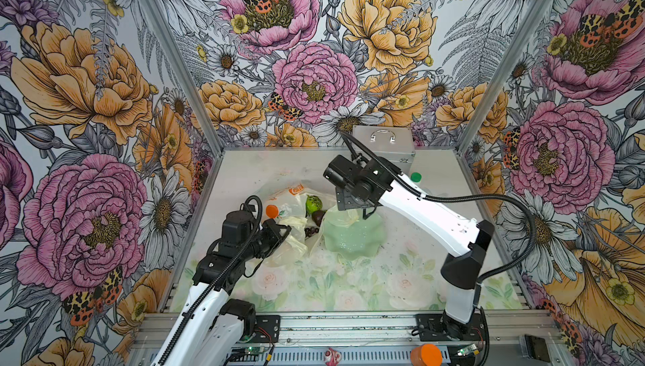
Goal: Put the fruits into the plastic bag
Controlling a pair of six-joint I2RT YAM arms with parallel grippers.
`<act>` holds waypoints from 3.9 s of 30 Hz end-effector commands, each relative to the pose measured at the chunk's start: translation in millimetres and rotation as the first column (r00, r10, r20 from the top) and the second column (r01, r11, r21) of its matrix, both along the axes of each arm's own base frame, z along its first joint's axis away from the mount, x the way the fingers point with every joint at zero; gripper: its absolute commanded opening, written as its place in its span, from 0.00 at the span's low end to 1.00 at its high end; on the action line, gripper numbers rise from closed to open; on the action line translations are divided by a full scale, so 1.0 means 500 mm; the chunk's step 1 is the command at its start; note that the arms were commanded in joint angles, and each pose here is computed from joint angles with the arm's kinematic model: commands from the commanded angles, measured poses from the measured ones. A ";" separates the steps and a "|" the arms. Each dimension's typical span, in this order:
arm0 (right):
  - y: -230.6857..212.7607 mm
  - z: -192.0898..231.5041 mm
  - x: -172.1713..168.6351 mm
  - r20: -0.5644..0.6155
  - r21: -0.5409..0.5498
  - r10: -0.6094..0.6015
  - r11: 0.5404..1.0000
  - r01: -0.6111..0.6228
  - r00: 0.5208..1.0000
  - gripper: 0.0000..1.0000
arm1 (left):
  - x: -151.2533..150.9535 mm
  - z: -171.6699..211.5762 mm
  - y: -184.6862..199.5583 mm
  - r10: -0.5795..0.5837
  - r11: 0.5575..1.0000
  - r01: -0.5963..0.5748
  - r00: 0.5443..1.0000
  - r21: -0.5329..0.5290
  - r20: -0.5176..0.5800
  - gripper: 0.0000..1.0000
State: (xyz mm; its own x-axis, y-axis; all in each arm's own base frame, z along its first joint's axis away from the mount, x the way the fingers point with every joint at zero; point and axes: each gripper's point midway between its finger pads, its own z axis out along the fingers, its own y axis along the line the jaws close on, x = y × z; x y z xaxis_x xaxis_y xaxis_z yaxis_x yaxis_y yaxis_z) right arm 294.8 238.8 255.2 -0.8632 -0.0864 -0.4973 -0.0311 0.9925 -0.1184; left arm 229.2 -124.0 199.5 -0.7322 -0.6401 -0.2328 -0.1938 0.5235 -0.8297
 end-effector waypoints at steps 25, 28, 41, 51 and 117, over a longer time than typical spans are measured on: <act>0.083 -0.243 0.042 -0.049 0.496 0.414 0.800 -0.338 0.909 0.84 | 0.019 -0.009 0.018 0.059 0.998 -0.059 0.998 -0.016 -0.016 0.00; 0.103 -0.248 0.055 -0.055 0.509 0.433 0.787 -0.348 0.900 0.78 | 0.019 -0.007 0.020 0.060 0.998 -0.060 0.998 -0.019 -0.015 0.00; 0.150 -0.243 0.091 -0.059 0.555 0.446 0.758 -0.342 0.893 0.27 | 0.015 -0.014 0.029 0.068 0.997 -0.069 0.997 -0.021 -0.026 0.00; 0.195 -0.133 0.123 0.032 0.632 0.421 0.694 -0.345 0.907 0.00 | 0.002 -0.018 0.035 0.079 0.996 -0.081 0.996 -0.045 -0.039 0.00; 0.173 0.432 0.253 0.493 0.736 0.316 0.346 -0.582 0.811 0.00 | 0.198 0.285 0.089 0.059 0.956 -0.048 0.998 0.289 -0.031 0.00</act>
State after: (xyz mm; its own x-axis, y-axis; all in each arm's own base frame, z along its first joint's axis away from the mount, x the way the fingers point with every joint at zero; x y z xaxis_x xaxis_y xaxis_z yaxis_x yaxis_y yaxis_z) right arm 428.6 327.4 447.0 -0.7308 0.1290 -0.6703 -0.5489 0.4726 0.6894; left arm 332.2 -89.2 357.6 -0.6923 -0.6242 -0.3620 -0.2205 0.6607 -0.7175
